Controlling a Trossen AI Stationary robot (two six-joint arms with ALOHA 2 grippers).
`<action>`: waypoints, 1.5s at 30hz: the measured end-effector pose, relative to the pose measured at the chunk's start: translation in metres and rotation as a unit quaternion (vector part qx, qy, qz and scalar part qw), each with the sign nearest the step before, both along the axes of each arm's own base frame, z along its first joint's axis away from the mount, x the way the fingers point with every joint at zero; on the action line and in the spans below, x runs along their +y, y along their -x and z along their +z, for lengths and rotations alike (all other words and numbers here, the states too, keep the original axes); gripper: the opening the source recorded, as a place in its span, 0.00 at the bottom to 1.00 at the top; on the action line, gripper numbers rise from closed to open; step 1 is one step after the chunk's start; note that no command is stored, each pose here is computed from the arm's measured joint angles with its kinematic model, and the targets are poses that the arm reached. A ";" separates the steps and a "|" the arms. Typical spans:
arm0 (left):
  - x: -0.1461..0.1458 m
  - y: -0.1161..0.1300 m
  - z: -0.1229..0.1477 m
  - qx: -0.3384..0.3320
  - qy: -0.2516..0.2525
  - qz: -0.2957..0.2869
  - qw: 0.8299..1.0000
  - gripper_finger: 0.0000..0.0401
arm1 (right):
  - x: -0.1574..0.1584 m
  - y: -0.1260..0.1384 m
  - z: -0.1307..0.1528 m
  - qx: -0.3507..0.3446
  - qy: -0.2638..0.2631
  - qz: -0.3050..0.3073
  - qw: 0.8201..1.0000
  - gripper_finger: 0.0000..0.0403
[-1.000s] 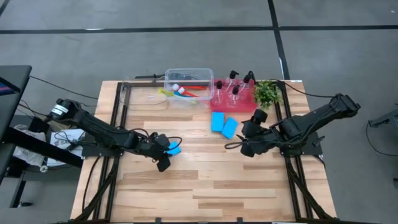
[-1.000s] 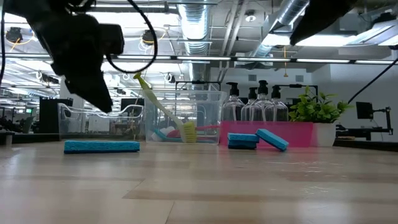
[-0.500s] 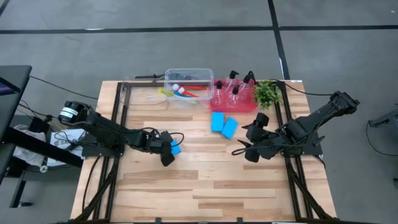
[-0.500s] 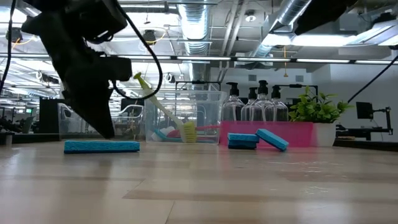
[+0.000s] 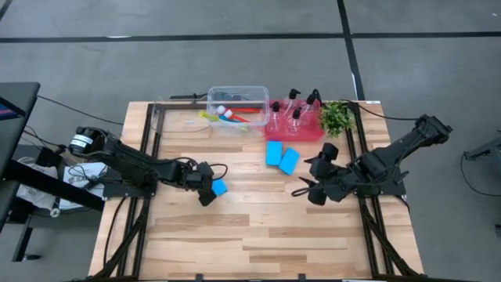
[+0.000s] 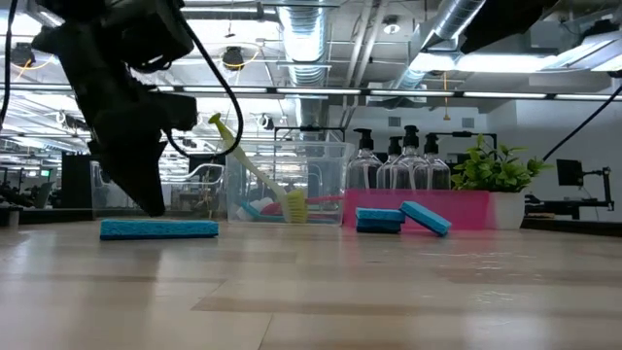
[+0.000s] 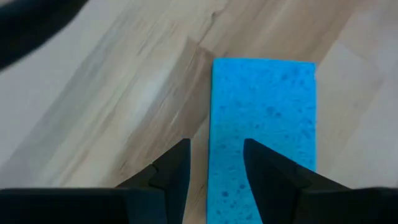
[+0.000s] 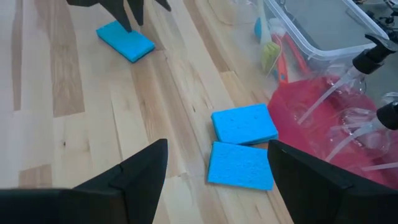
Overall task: Pick & Place Kitchen Sink Supplies
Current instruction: Put the blue sponge into the transparent bin
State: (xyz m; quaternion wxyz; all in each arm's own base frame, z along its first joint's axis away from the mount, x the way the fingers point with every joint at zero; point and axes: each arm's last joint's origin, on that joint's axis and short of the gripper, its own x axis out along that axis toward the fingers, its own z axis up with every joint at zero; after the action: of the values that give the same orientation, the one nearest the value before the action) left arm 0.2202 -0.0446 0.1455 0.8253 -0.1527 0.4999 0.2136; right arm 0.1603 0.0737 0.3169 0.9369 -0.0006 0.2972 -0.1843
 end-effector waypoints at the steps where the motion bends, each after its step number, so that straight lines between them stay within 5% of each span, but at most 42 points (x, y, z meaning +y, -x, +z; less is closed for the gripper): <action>1: 0.001 0.000 -0.002 -0.002 0.007 0.002 1.000 0.37 | 0.000 0.000 0.000 -0.001 -0.002 -0.001 1.000 0.67; 15: 0.008 0.017 -0.028 -0.011 0.085 0.062 0.994 0.37 | 0.000 0.000 0.000 -0.001 -0.004 -0.002 1.000 0.67; 22: 0.006 0.015 -0.028 -0.039 0.096 0.057 0.993 0.17 | 0.000 0.000 0.000 -0.002 -0.003 -0.002 1.000 0.67; 26: 0.004 0.009 -0.026 -0.067 0.119 0.047 0.990 0.03 | 0.000 0.000 0.000 -0.002 -0.003 -0.002 1.000 0.67; 39: 0.000 -0.010 -0.012 -0.192 0.144 0.028 0.970 0.02 | 0.000 0.000 0.000 -0.002 -0.004 -0.002 1.000 0.67; 45: -0.002 -0.022 0.003 -0.282 0.143 0.005 0.949 0.02 | 0.000 -0.001 0.000 -0.004 -0.005 -0.002 1.000 0.67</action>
State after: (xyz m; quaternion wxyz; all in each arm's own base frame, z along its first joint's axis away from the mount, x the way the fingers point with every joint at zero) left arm 0.2418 -0.0463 0.1484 0.9011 -0.3253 0.2712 0.0925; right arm 0.1608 0.0740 0.3173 0.9377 0.0054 0.2943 -0.1845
